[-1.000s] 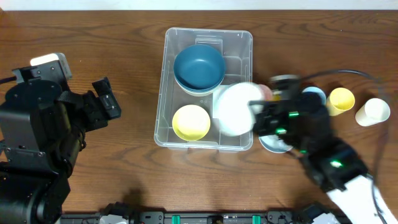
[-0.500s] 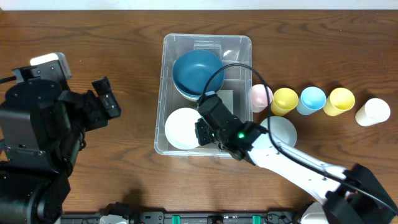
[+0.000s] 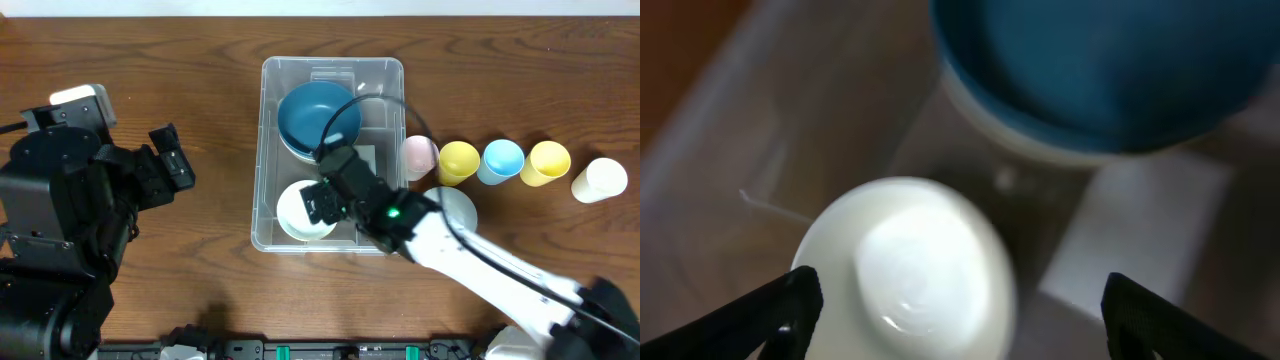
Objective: Pack container
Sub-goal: 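Lift the white bowl and place it onto the yellow bowl in the bin, then withdraw the right gripper and grasp the pale blue bowl's rim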
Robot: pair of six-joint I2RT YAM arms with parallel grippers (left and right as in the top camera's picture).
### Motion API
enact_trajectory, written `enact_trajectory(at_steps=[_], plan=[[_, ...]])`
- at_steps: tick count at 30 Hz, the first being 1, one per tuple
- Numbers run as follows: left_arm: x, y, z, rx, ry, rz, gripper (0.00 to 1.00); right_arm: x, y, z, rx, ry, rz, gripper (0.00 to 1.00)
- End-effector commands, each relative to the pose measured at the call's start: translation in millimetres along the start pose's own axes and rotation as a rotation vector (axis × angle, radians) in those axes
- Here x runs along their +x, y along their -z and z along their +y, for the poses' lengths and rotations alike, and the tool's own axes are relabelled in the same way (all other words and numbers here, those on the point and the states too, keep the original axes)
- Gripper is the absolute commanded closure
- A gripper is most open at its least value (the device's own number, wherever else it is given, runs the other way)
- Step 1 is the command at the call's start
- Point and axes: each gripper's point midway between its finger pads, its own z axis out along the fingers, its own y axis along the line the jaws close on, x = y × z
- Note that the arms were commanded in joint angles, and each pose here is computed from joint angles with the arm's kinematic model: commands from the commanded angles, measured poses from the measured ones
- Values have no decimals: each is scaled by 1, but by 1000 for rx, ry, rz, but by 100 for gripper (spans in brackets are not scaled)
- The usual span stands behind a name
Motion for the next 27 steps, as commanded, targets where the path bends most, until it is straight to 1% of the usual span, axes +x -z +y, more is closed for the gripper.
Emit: enact_trajectory(at_steps=[1,5,6,8,11,14,16,17,19,20,21,23,27], plan=[[0,-1,3,-15,0,-3,2,-68,68,-35,116,-46,-217,8],[0,-1,3,-15,0,-3,2,-91,132,-94,221,-161,-317,4],[0,-1,3,-15,0,-3,2,-92,149,-113,253,-220,-347,4],[0,-1,3,-15,0,-3,2,-89,178,-152,324,-347,-398,7],[0,-1,3,-15,0,-3,2,-65,213,-211,459,-570,-423,10],[0,-1,3,-15,0,-3,2,-22,233,-261,605,-784,-371,8],[0,-1,3,-15,0,-3,2,6,234,-283,648,-904,-311,7],[0,-1,3,-15,0,-3,2,18,229,-291,631,-961,-273,7],[0,-1,3,-15,0,-3,2,29,215,-293,555,-1021,-215,7],[0,-1,3,-15,0,-3,2,31,202,-289,478,-1018,-174,8],[0,-1,3,-15,0,-3,2,31,189,-282,398,-979,-131,9],[0,-1,3,-15,0,-3,2,34,169,-270,291,-913,-49,12],[0,-1,3,-15,0,-3,2,62,143,-253,235,-846,140,12]])
